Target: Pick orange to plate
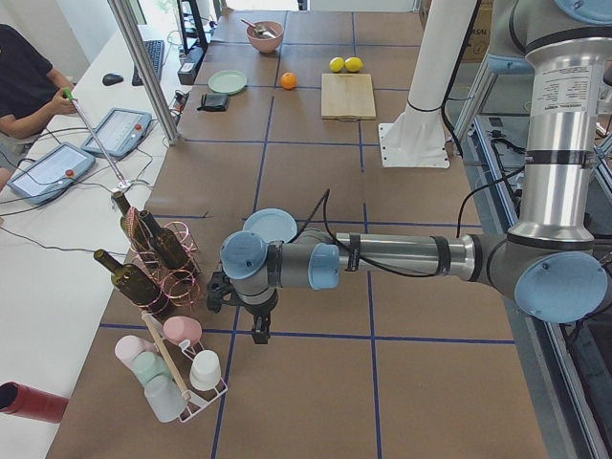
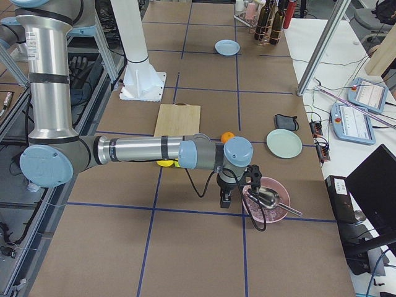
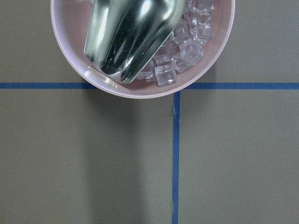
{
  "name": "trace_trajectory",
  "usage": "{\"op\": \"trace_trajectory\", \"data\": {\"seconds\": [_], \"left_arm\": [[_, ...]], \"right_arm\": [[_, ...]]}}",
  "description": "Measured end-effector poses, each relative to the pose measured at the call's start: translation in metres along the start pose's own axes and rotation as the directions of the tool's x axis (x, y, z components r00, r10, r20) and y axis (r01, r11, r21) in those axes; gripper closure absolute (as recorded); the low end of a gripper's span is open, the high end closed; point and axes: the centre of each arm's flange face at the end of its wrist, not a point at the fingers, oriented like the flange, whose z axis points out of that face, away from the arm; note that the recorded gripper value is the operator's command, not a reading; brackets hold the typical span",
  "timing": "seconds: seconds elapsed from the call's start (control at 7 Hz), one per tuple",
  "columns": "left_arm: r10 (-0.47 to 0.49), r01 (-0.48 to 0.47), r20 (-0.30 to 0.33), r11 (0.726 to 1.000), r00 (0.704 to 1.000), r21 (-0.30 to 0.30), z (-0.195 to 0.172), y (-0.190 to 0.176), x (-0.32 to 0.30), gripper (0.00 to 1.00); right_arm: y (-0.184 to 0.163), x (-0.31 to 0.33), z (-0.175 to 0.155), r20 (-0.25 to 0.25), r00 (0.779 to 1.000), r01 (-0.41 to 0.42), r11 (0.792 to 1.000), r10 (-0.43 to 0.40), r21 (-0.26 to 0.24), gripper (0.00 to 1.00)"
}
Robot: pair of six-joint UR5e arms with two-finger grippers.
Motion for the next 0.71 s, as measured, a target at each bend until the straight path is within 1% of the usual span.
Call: {"op": "trace_trajectory", "data": {"seconds": [0.29, 0.43, 0.57, 0.71], "left_arm": [[0.024, -0.024, -0.001, 1.0, 1.0, 0.02, -0.009, -0.007, 0.011, 0.0], [0.068, -0.068, -0.001, 0.996, 0.998, 0.055, -0.021, -0.021, 0.028, 0.0], [0.144, -0.144, 0.002, 0.985, 0.99, 0.095, -0.028, -0.04, 0.055, 0.0], [0.255, -0.254, 0.001, 0.961, 0.967, 0.112, -0.013, -0.054, 0.093, 0.0]], "right_arm": [[-0.001, -0.003, -0.002, 0.003, 1.0, -0.004, 1.0, 0.004, 0.004, 0.0], [-0.003, -0.009, -0.008, 0.007, 1.0, -0.002, 1.0, 0.002, 0.015, 0.0], [-0.004, -0.025, -0.022, 0.018, 1.0, -0.007, 0.999, 0.006, 0.041, 0.0], [-0.004, -0.043, -0.038, 0.028, 1.0, -0.016, 0.997, 0.014, 0.073, 0.0]]}}
